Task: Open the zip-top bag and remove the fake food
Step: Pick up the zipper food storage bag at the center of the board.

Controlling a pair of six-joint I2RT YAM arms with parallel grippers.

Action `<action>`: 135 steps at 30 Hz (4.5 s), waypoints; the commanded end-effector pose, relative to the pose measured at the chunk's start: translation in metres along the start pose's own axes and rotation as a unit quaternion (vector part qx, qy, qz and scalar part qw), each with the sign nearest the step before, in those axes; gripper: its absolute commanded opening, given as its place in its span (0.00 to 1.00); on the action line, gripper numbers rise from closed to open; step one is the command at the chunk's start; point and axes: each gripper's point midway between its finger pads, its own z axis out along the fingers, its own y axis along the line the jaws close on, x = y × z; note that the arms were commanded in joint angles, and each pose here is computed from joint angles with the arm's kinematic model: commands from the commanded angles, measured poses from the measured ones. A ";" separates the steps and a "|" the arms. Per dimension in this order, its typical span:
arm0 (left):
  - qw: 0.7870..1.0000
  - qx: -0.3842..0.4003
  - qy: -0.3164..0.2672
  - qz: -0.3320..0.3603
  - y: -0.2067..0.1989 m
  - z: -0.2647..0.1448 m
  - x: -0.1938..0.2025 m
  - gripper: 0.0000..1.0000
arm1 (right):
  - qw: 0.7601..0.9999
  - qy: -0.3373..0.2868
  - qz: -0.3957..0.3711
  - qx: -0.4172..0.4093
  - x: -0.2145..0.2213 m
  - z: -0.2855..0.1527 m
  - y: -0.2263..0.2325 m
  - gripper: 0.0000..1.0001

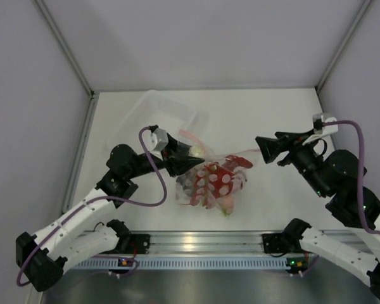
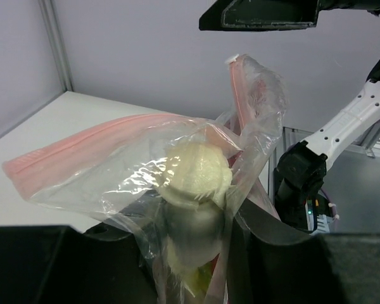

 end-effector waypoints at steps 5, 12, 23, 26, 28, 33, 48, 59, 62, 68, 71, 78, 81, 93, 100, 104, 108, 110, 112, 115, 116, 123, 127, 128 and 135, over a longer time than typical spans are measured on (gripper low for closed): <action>0.993 -0.028 -0.093 0.071 -0.006 -0.017 -0.051 0.00 | 0.979 -0.035 0.189 -0.066 -0.037 -0.024 0.032 0.72; 0.988 -0.024 -0.130 0.085 -0.018 -0.031 -0.064 0.00 | 0.967 -0.003 0.235 -0.096 -0.024 -0.020 0.049 0.69; 0.982 -0.035 -0.152 0.106 -0.020 -0.040 -0.072 0.00 | 0.938 0.062 0.301 -0.160 -0.006 -0.004 0.086 0.63; 0.980 -0.031 -0.160 0.112 -0.022 -0.041 -0.073 0.00 | 0.935 0.062 0.308 -0.166 -0.005 -0.004 0.088 0.53; 0.981 -0.030 -0.157 0.112 -0.020 -0.039 -0.071 0.00 | 0.931 0.067 0.314 -0.176 -0.004 -0.003 0.092 0.43; 0.980 -0.044 -0.151 0.118 -0.011 -0.035 -0.067 0.00 | 0.928 0.082 0.310 -0.188 0.000 -0.002 0.099 0.35; 0.984 -0.099 -0.136 0.062 0.017 -0.029 -0.045 0.00 | 0.962 -0.029 0.184 -0.200 -0.019 -0.009 0.080 0.00; 0.990 -0.082 -0.114 0.007 0.014 -0.025 -0.024 0.89 | 0.968 -0.095 -0.001 -0.233 -0.007 0.002 0.078 0.00; 0.987 -0.131 -0.089 0.005 0.031 -0.029 -0.017 0.98 | 0.971 -0.092 -0.029 -0.220 -0.002 0.011 0.074 0.00; 0.972 -0.220 -0.078 0.035 0.050 -0.047 -0.051 0.98 | 0.962 -0.082 -0.070 -0.250 0.011 0.013 0.081 0.00; 0.984 -0.155 -0.070 0.062 0.029 -0.033 -0.064 0.98 | 0.951 -0.078 -0.092 -0.285 0.017 0.005 0.090 0.00; 0.992 0.106 0.016 0.063 -0.026 0.014 -0.037 0.98 | 0.920 -0.057 -0.142 -0.361 0.025 -0.017 0.108 0.00; 0.987 0.147 0.036 0.057 -0.029 0.023 -0.024 0.98 | 0.915 -0.040 -0.147 -0.372 0.030 -0.020 0.110 0.00; 0.977 0.201 0.071 0.028 -0.032 0.040 0.004 0.79 | 0.910 -0.040 -0.149 -0.384 0.032 -0.020 0.114 0.00; 0.974 0.208 0.089 0.008 -0.040 0.054 0.026 0.39 | 0.919 -0.050 -0.142 -0.364 0.026 -0.013 0.111 0.00; 0.978 0.187 0.089 0.005 -0.034 0.061 0.027 0.00 | 0.924 -0.043 -0.138 -0.353 0.028 -0.012 0.107 0.00; 0.979 0.183 0.082 0.023 -0.033 0.058 0.024 0.00 | 0.938 -0.014 -0.135 -0.318 0.035 -0.009 0.094 0.22; 0.980 0.183 0.078 0.030 -0.036 0.054 0.020 0.00 | 0.945 0.006 -0.136 -0.298 0.041 -0.009 0.086 0.27; 0.978 0.191 0.073 0.038 -0.041 0.050 0.017 0.00 | 0.946 0.030 -0.137 -0.291 0.050 -0.014 0.080 0.30; 0.977 0.196 0.067 0.044 -0.045 0.046 0.012 0.00 | 0.945 0.056 -0.138 -0.292 0.060 -0.022 0.076 0.32; 0.977 0.197 0.066 0.045 -0.046 0.045 0.011 0.00 | 0.944 0.058 -0.138 -0.295 0.060 -0.024 0.077 0.31; 0.973 0.218 0.064 0.044 -0.054 0.043 0.006 0.00 | 0.933 0.045 -0.138 -0.329 0.054 -0.033 0.087 0.22; 0.970 0.229 0.067 0.041 -0.056 0.043 0.008 0.00 | 0.930 0.044 -0.139 -0.337 0.050 -0.029 0.092 0.22; 0.970 0.231 0.067 0.041 -0.056 0.043 0.009 0.00 | 0.931 0.043 -0.138 -0.336 0.049 -0.028 0.093 0.22; 0.968 0.238 0.075 0.034 -0.056 0.045 0.015 0.00 | 0.930 0.054 -0.134 -0.339 0.051 -0.019 0.097 0.04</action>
